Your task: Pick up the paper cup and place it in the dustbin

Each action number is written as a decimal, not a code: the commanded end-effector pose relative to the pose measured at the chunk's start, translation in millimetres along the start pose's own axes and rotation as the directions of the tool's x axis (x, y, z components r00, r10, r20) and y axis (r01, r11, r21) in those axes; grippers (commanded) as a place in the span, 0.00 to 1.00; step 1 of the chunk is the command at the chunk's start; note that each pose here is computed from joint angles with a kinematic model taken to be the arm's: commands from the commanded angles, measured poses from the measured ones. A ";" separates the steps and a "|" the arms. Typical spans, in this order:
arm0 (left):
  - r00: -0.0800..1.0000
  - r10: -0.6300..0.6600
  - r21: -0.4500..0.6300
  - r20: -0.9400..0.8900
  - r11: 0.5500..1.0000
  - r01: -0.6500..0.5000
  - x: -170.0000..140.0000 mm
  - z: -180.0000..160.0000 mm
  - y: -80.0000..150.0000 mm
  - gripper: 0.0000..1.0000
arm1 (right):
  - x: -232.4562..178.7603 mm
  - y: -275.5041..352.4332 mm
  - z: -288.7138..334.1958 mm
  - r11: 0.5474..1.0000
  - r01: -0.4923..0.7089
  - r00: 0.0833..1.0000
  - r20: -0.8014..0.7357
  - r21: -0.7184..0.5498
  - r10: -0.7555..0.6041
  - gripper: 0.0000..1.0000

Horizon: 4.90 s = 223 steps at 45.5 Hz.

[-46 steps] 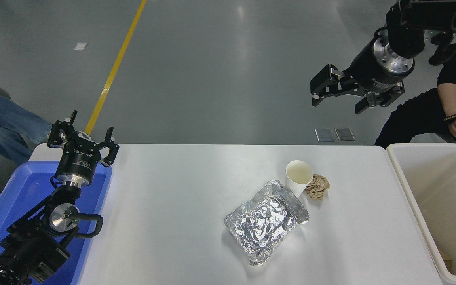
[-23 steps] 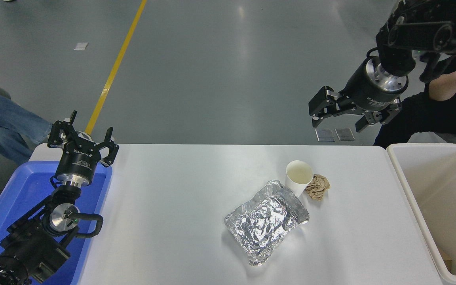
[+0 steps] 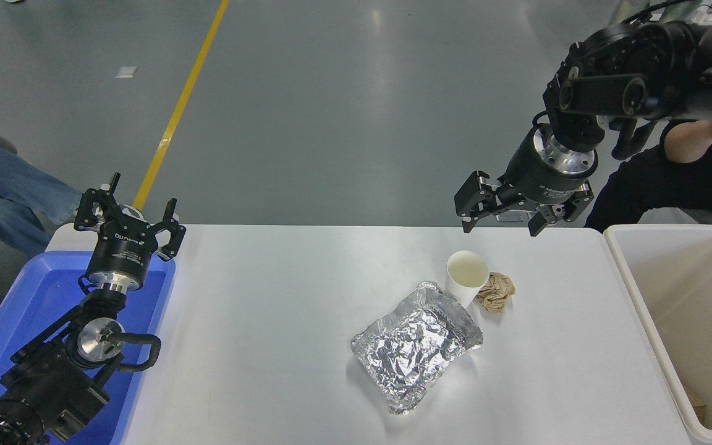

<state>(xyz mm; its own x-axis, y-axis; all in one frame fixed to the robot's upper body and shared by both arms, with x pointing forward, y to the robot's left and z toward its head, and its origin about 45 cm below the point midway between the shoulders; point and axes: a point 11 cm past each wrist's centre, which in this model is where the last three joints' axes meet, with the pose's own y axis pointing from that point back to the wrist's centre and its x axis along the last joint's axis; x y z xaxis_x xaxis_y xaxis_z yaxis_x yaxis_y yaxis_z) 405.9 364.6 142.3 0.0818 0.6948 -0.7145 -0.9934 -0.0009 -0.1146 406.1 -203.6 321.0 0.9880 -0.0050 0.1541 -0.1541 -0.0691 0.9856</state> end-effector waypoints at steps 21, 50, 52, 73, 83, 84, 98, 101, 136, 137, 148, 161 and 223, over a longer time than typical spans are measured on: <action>1.000 0.000 -0.002 -0.001 1.000 0.000 0.0 0.4 -0.1 0.98 | 6.2 -107.3 36.1 0.988 -0.151 0.988 0.031 -0.029 0.152 1.00; 1.000 0.000 -0.002 -0.001 1.000 0.000 0.0 0.4 -0.1 0.98 | -4.3 -179.2 70.7 0.964 -0.260 0.963 0.064 -0.055 0.263 0.99; 1.000 0.000 -0.002 -0.001 1.000 0.000 0.0 0.4 -0.1 0.98 | -6.5 -182.2 72.6 0.964 -0.260 0.962 0.065 -0.060 0.264 0.99; 1.000 0.000 -0.002 -0.001 1.000 0.000 0.0 0.4 -0.1 0.98 | -17.5 -199.5 77.8 0.958 -0.280 0.955 0.080 -0.058 0.284 0.93; 1.000 0.000 -0.002 -0.001 1.000 0.000 0.0 0.4 -0.1 0.98 | -18.9 -201.4 78.1 0.957 -0.284 0.955 0.079 -0.053 0.287 0.58; 1.000 0.001 -0.002 0.000 1.000 -0.001 0.2 0.4 -0.1 0.98 | -19.3 -201.9 78.1 0.957 -0.284 0.954 0.080 -0.052 0.287 0.57; 1.000 0.000 -0.002 -0.001 1.000 0.000 0.0 0.4 -0.1 0.98 | -21.7 -204.3 78.0 0.958 -0.282 0.955 0.085 -0.048 0.285 0.19; 1.000 0.000 -0.002 -0.001 1.000 0.000 0.0 0.4 -0.1 0.98 | -21.6 -204.3 77.1 0.958 -0.283 0.955 0.087 -0.042 0.285 0.14; 1.000 0.000 -0.002 -0.001 1.000 0.000 0.0 0.4 -0.1 0.98 | 1.4 -180.4 56.3 0.941 -0.333 0.941 0.072 0.055 0.329 0.00; 1.000 0.000 0.000 -0.001 1.000 0.000 0.0 0.2 -0.1 0.98 | 4.2 -177.5 54.9 0.939 -0.340 0.939 0.070 0.058 0.336 0.00; 1.000 0.001 -0.002 0.000 1.000 -0.001 0.2 0.4 -0.1 0.98 | 41.1 -130.9 33.0 0.900 -0.423 0.906 0.054 0.103 0.420 0.00; 1.000 0.000 -0.002 -0.001 1.000 0.000 0.0 0.4 -0.1 0.98 | 85.2 -30.4 50.6 0.852 -0.515 0.856 0.103 0.095 0.506 0.00; 1.000 0.001 -0.001 0.000 1.000 -0.001 0.6 0.1 0.5 0.98 | 80.4 38.3 252.4 0.750 -0.628 0.712 0.236 -0.207 0.661 0.00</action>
<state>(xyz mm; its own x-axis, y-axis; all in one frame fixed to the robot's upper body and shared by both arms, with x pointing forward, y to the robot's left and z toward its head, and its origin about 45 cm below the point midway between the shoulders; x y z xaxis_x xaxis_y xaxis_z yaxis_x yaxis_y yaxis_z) 405.7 365.1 142.1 0.0806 0.6945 -0.7150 -0.9934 -0.0026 -0.1146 492.1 -370.9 387.5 0.6611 -0.2510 0.7071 -0.7316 -0.0062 0.6818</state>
